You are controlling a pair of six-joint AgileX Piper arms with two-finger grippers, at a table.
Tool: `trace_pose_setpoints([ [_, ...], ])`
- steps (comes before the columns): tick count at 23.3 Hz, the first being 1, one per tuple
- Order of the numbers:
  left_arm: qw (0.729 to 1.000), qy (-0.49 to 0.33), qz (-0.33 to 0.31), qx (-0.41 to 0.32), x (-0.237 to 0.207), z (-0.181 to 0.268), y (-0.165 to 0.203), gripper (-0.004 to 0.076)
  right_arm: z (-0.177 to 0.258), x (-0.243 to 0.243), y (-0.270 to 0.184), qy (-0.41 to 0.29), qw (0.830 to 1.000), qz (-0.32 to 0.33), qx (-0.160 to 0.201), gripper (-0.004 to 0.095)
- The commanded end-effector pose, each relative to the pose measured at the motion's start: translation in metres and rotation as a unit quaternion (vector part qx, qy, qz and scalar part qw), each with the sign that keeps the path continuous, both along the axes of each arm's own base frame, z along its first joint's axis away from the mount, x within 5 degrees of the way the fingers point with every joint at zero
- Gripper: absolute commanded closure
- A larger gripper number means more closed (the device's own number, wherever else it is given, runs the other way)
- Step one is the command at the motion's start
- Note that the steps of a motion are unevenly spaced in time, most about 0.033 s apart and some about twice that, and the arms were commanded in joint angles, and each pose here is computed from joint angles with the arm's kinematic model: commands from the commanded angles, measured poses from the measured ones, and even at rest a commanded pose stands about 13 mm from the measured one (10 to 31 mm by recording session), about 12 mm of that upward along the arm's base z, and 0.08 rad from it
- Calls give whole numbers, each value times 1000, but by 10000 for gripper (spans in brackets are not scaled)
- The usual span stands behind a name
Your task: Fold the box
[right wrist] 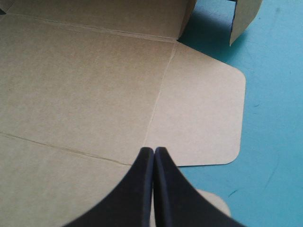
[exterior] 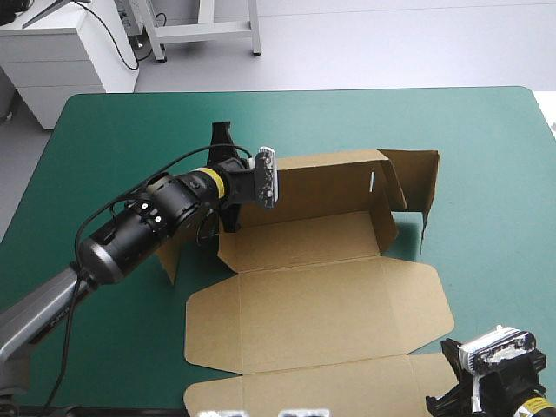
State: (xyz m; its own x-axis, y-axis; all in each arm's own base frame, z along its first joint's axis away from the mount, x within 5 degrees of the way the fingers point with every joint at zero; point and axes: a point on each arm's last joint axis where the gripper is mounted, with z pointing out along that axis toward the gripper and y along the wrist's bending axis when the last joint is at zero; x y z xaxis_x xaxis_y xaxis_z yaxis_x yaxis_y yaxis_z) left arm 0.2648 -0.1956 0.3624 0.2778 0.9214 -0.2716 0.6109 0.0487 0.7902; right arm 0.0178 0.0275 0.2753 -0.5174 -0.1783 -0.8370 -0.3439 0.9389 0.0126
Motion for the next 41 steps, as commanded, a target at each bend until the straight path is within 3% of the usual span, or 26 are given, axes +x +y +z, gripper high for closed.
trace_pose_setpoints([
  [1, 993, -92, -38, -63, -21, 23, 8, 732, 10, 3, 1, -29, 1000, 0, 11, 928],
  [4, 988, -128, -59, -69, -31, 20, 14, 732, 10, 3, 1, -29, 1000, 0, 11, 928],
  [14, 995, -76, -44, -41, -21, -3, 8, 733, 11, 3, 1, -31, 999, -1, 11, 928],
  [21, 991, -104, -79, -6, -21, -24, 5, 733, 11, 3, 1, -31, 999, -2, 13, 928],
  [30, 995, -62, -45, -66, -22, -34, 6, 733, 10, 3, 1, -29, 999, -3, 15, 928],
  [34, 997, -61, -40, -38, -22, -37, 9, 733, 12, 4, 1, -32, 999, -19, 39, 928],
  [38, 998, -56, -11, -36, -18, -40, 13, 733, 26, 9, 1, -74, 993, -41, 85, 926],
  [41, 997, -69, 7, -27, -16, -38, 16, 733, 40, 18, 0, -73, 993, -44, 86, 926],
])
